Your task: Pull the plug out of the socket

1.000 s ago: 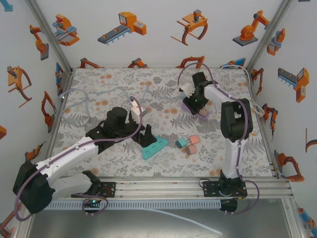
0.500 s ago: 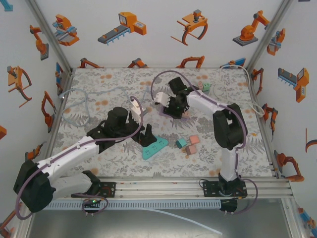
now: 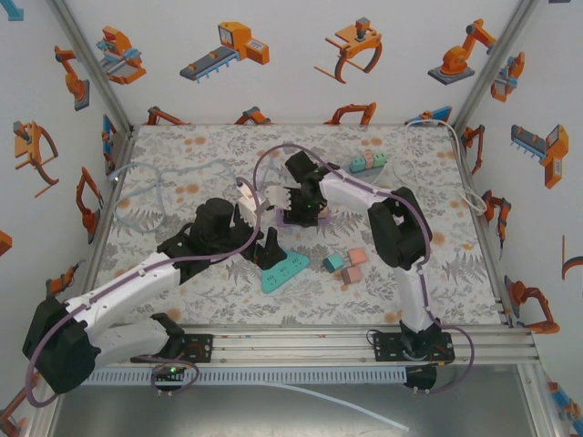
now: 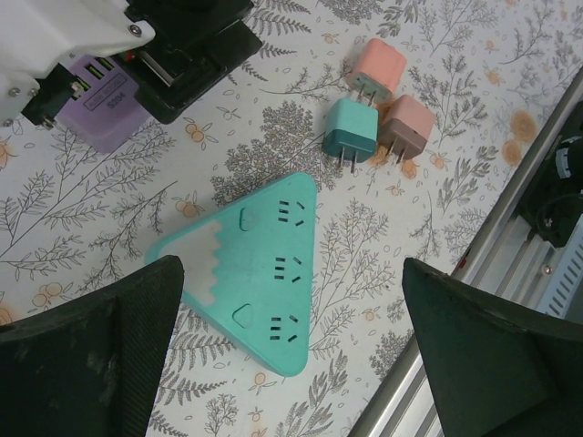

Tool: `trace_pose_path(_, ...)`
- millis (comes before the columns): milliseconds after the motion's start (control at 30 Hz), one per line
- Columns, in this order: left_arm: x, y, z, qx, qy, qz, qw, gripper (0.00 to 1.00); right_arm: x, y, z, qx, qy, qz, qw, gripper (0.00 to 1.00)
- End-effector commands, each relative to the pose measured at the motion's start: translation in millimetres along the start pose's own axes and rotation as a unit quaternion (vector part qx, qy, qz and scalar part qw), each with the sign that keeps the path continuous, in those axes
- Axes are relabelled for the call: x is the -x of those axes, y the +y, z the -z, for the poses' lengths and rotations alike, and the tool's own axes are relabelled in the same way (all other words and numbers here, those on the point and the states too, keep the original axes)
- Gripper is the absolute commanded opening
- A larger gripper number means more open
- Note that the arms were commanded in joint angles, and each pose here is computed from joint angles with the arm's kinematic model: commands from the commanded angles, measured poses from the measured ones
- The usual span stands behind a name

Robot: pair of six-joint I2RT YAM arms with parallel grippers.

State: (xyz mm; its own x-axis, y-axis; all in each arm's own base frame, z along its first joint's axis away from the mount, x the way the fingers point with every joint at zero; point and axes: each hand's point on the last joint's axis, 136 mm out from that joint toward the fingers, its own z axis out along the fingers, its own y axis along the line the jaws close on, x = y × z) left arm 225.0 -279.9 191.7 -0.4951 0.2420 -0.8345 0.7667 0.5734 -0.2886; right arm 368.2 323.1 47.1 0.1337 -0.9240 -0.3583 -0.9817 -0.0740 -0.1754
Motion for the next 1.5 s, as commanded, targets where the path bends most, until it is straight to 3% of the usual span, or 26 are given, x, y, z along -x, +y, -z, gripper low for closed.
trace_pose_path(0,-1.8,-0.3,0.7,0.003,-0.002,0.005,1.000,0.97,11.3,-7.8,8.3,-0.005,-0.015,0.008,1.000,0.61)
trace_pose_path(233,-2.6,5.9,-1.8,0.018,-0.001,0.014,1.000,0.97,35.9,-13.1,50.5,-0.038,-0.066,0.016,0.997,0.67)
trace_pose_path(367,-5.1,34.3,0.8,0.101,0.015,0.023,0.995,0.97,47.5,-13.5,91.3,-0.062,-0.125,0.022,0.990,0.67)
trace_pose_path(600,10.4,70.1,-5.6,0.158,-0.002,0.054,0.986,0.97,26.2,-25.1,140.5,-0.133,-0.242,-0.032,0.961,0.65)
trace_pose_path(767,30.3,102.3,-21.6,0.167,-0.017,0.094,0.981,0.97,0.1,-23.1,142.1,-0.153,-0.267,-0.060,0.950,0.61)
trace_pose_path(933,38.2,121.9,-54.3,0.153,0.002,0.118,0.981,1.00,-16.7,-20.8,127.4,-0.122,-0.279,-0.089,0.948,0.56)
trace_pose_path(1000,38.2,128.3,-67.6,0.152,0.011,0.126,0.980,0.97,-17.5,-19.4,119.3,-0.114,-0.280,-0.089,0.949,0.55)
trace_pose_path(1367,26.8,151.1,-117.4,0.144,0.028,0.174,0.974,0.61,-21.9,-11.6,81.2,-0.056,-0.287,-0.085,0.953,0.44)
trace_pose_path(1467,19.7,155.8,-125.4,0.148,0.039,0.182,0.971,0.57,-24.4,-6.2,78.0,-0.043,-0.279,-0.080,0.956,0.43)
